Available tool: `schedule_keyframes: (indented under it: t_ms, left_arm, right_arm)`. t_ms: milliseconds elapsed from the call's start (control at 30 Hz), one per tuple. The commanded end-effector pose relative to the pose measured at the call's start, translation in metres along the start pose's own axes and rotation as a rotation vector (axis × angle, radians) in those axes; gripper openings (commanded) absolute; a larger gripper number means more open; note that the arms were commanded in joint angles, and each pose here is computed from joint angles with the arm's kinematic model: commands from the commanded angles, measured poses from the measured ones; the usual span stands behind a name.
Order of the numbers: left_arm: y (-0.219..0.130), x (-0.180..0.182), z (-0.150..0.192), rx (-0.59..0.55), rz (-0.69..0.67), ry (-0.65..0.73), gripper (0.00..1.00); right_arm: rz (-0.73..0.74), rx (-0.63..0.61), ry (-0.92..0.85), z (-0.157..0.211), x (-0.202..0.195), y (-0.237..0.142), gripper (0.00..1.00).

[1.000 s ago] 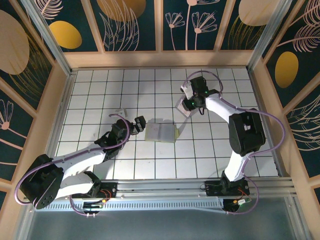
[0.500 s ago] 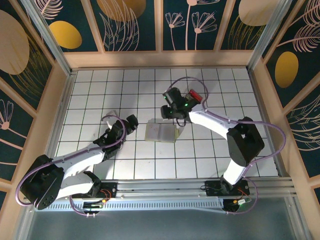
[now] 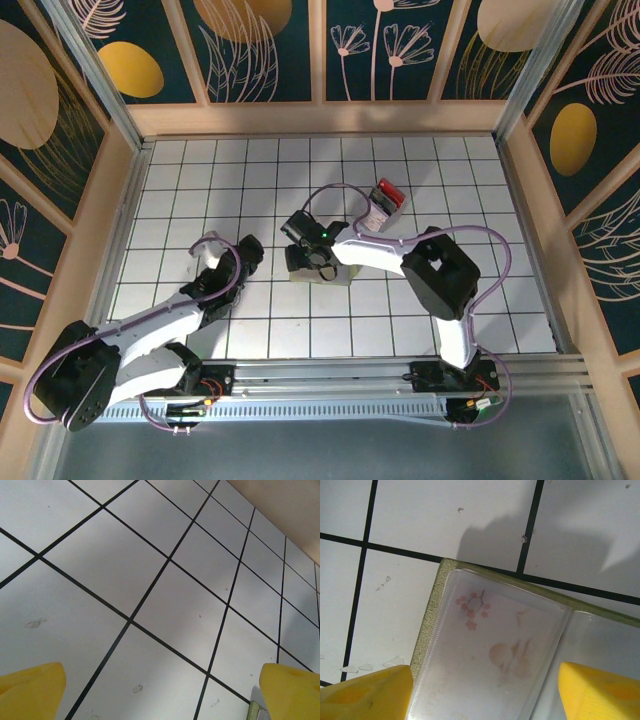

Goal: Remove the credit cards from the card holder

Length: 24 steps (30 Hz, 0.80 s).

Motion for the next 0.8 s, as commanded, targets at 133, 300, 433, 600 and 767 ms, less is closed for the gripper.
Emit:
schedule_keyframes:
  t_ms: [133,300,433,600,767]
  left_arm:
    - [-0.001,0.012,-0.002,-0.022,-0.025,-0.022,0.99]
    - [0.000,0.011,0.000,-0.015,-0.023,-0.015,0.99]
    - [0.000,0.010,0.000,-0.013,-0.016,-0.013,0.99]
    - [0.000,0.009,-0.001,-0.014,-0.015,-0.013,0.99]
    - [-0.001,0.007,-0.002,-0.017,-0.008,-0.008,0.99]
  right_arm:
    - [0.067,0.014,-0.012,0.000,-0.001,0.009,0.75]
    - [0.090,0.045,-0.039,0.009,-0.001,0.019,0.73]
    - [0.100,0.066,-0.050,0.017,-0.003,0.022,0.69]
    - [0.096,0.079,-0.051,0.025,-0.007,0.022,0.58]
    - [0.090,0.083,-0.055,0.029,-0.009,0.022,0.44]
Point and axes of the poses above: each hand's point on the last joint's axis, 136 mm out from that joint toward the fingers, its own y axis out along the fingers, its own x axis along the line the jaws close on, z = x × y, the point moved 1 cm from there along -y, back along the fingers, and after that the axes turned 4 degrees about -y, right-handed, at the moved point
